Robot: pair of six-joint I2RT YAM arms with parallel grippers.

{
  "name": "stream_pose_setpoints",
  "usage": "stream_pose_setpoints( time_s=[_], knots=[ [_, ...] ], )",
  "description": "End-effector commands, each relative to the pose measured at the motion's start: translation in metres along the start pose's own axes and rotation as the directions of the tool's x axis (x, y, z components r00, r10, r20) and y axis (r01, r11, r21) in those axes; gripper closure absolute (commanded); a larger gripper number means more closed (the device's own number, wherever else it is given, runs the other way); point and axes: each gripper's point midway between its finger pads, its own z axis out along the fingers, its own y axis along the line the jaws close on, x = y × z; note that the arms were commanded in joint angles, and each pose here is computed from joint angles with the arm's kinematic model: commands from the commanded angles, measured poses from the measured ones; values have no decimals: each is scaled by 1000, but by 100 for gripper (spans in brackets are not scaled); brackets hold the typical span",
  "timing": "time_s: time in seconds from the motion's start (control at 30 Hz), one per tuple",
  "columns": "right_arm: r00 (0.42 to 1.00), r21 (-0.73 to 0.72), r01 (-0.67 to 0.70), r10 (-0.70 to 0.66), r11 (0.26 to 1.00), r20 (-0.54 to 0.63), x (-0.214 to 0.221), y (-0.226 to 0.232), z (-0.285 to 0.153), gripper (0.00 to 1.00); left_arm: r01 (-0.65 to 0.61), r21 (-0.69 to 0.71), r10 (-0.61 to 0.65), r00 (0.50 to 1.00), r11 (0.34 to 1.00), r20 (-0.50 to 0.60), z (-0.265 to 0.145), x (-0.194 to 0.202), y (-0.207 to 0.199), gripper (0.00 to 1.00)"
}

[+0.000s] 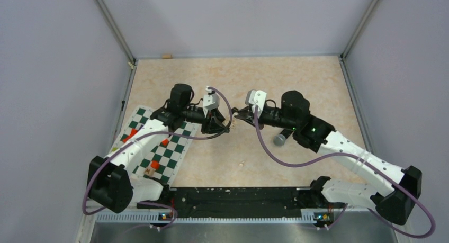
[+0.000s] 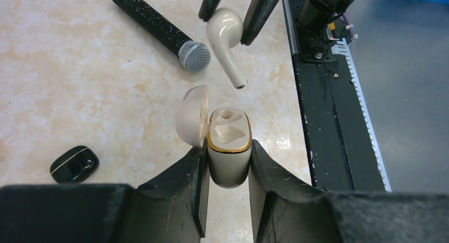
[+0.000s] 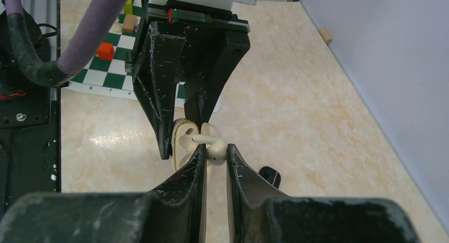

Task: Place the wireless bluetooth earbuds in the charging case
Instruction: Place the earbud in the charging case.

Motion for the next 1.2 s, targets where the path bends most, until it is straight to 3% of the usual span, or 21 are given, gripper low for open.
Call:
stream_pose_setpoints(
  time_s=[0.0,1.17],
  knots=[
    [999,13,42,-42,999,27,-17,-2,5,100,-126,-6,126,991,992,33,-2,-10,-4,97],
    [998,8,67,-67,998,2,-11,8,25,100,-98,5,98,993,995,61,-2,-15,-6,96]
  ],
)
